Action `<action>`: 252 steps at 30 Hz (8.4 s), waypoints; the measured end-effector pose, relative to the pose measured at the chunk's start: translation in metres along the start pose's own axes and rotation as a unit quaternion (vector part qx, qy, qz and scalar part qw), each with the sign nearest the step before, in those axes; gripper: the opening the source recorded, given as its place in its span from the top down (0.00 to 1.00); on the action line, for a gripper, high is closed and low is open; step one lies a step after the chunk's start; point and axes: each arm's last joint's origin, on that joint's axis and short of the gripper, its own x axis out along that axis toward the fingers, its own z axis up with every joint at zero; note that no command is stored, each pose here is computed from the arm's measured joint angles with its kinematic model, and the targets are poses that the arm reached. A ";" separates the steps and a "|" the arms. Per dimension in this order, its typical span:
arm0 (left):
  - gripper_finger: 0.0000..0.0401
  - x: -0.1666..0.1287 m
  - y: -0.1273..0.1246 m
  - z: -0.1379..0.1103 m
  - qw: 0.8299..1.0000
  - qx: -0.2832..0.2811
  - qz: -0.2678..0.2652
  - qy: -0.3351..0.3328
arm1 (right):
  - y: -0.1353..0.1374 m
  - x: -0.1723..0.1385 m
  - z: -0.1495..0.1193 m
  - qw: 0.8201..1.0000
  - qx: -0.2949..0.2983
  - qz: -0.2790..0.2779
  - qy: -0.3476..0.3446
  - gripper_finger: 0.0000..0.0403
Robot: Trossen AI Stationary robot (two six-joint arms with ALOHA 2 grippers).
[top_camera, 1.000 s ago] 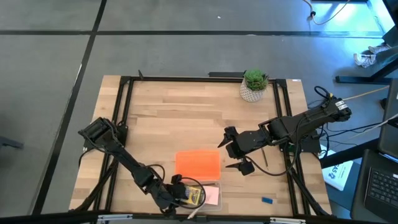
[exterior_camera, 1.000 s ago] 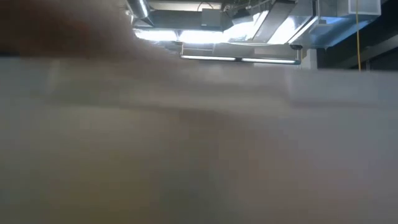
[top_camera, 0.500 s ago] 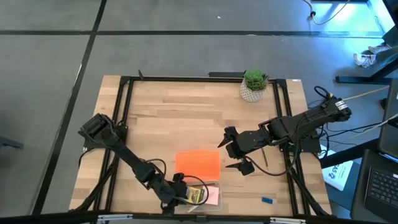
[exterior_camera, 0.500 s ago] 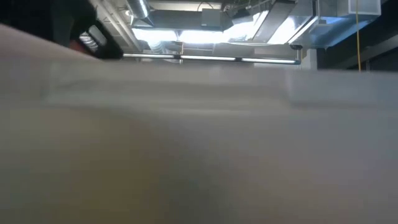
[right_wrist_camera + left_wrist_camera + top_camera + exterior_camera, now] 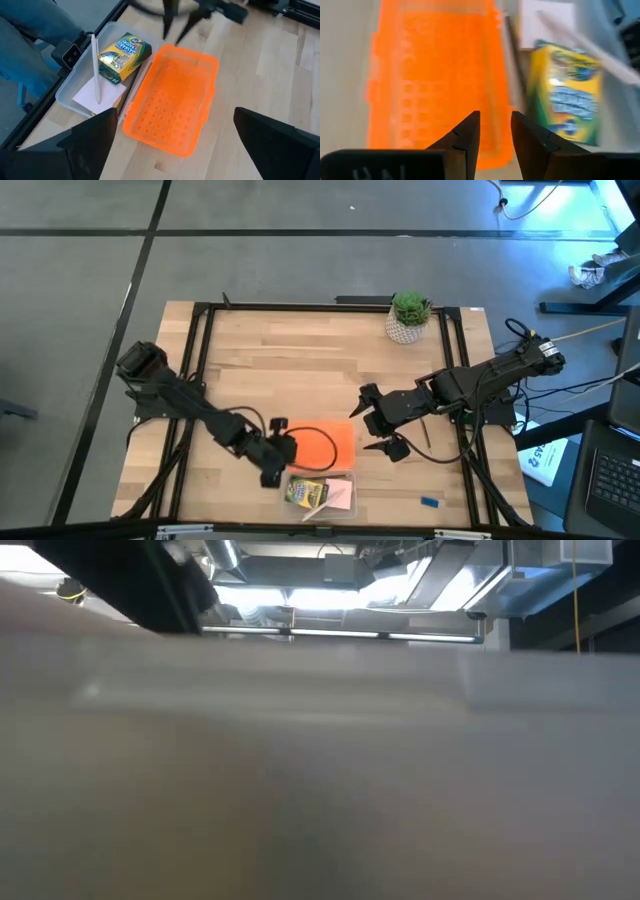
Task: Pack school essentials
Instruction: Adjust the supply box, then put the black pencil into the supply box
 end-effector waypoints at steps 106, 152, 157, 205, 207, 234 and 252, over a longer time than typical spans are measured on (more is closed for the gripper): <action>0.76 -0.057 0.044 -0.002 0.999 0.012 0.039 -0.035 | -0.070 0.163 -0.070 0.962 0.195 -0.014 0.189 0.01; 0.76 -0.059 0.035 -0.006 0.999 0.025 0.022 -0.032 | -0.017 0.016 -0.045 0.848 0.431 -0.267 0.154 0.01; 0.76 -0.059 0.035 -0.006 0.999 0.025 0.022 -0.032 | -0.010 0.007 -0.062 0.746 0.551 -0.303 0.221 0.01; 0.76 -0.058 0.035 -0.006 0.999 0.026 0.025 -0.035 | -0.014 0.044 -0.078 0.677 0.591 -0.317 0.305 0.01; 0.76 -0.058 0.035 -0.006 0.999 0.026 0.025 -0.035 | -0.017 0.049 -0.087 0.667 0.600 -0.310 0.315 0.01; 0.76 -0.058 0.035 -0.006 0.999 0.025 0.025 -0.036 | -0.055 0.059 -0.200 0.610 0.623 -0.183 0.454 0.01; 0.76 -0.058 0.035 -0.005 0.999 0.023 0.024 -0.039 | -0.067 0.064 -0.222 0.680 0.581 -0.104 0.435 0.01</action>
